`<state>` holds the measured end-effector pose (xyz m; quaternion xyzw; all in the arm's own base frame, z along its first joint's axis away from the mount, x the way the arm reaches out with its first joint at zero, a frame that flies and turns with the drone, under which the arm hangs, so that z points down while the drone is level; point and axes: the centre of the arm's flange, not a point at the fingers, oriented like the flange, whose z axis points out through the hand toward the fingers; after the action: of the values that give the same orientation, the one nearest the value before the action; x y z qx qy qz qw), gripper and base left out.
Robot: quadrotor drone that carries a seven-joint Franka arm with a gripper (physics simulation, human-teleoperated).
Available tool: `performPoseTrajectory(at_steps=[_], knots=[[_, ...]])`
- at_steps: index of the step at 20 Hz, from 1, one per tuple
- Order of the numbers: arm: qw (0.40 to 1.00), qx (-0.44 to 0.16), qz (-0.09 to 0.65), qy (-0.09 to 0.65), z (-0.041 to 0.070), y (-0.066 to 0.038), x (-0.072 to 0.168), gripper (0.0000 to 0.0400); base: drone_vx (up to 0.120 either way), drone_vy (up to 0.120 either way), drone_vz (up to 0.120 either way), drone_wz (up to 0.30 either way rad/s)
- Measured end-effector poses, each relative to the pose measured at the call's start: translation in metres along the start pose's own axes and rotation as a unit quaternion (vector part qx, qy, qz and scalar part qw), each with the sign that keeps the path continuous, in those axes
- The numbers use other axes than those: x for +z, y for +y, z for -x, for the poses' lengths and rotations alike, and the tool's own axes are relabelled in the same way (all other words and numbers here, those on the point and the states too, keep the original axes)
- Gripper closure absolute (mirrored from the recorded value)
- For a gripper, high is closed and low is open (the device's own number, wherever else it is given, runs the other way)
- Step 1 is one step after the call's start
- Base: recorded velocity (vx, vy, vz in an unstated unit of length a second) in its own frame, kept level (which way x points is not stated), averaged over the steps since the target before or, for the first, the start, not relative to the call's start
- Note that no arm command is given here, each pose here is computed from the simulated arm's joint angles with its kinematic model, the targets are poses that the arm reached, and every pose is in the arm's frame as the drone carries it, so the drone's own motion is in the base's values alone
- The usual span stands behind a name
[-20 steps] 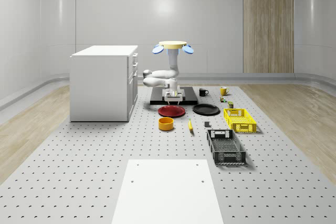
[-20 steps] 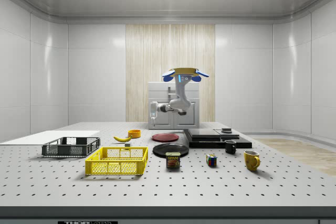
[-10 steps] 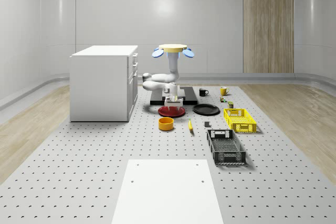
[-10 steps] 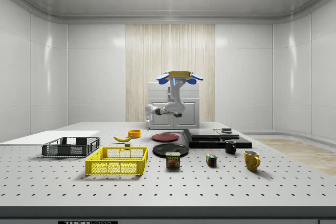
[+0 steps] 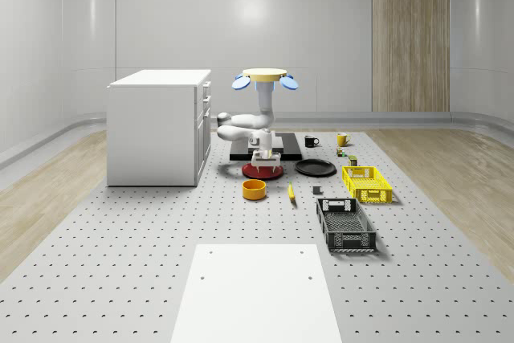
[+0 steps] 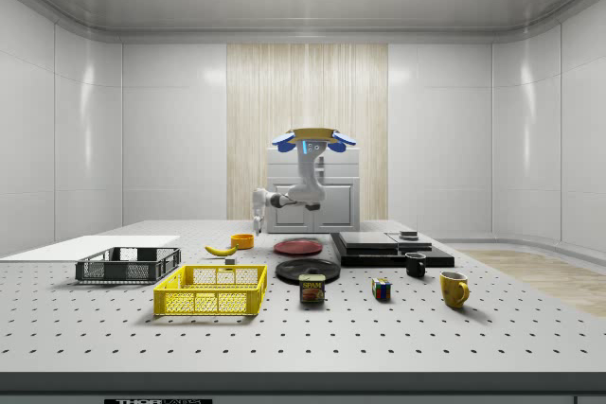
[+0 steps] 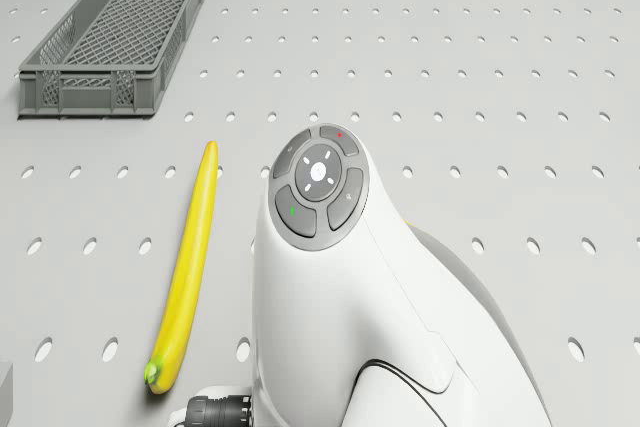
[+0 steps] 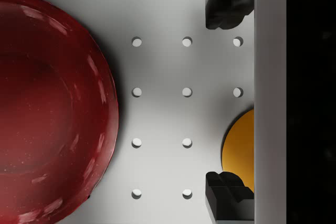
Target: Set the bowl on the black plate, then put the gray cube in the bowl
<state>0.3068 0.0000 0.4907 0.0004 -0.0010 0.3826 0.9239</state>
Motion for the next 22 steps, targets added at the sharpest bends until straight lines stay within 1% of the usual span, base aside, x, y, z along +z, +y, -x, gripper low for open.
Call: performPoseTrajectory(at_steps=[17,18,22], knots=[[1.000,0.000,0.000,0.000,0.0000,0.0000,0.0000,0.0000,0.120,0.000,0.000,0.000],[1.000,0.000,0.000,0.000,0.0000,0.0000,0.0000,0.0000,0.080,0.000,0.000,0.000],[1.000,0.000,0.000,0.000,0.0000,0.0000,0.0058,0.0000,0.000,0.000,0.000,0.000]])
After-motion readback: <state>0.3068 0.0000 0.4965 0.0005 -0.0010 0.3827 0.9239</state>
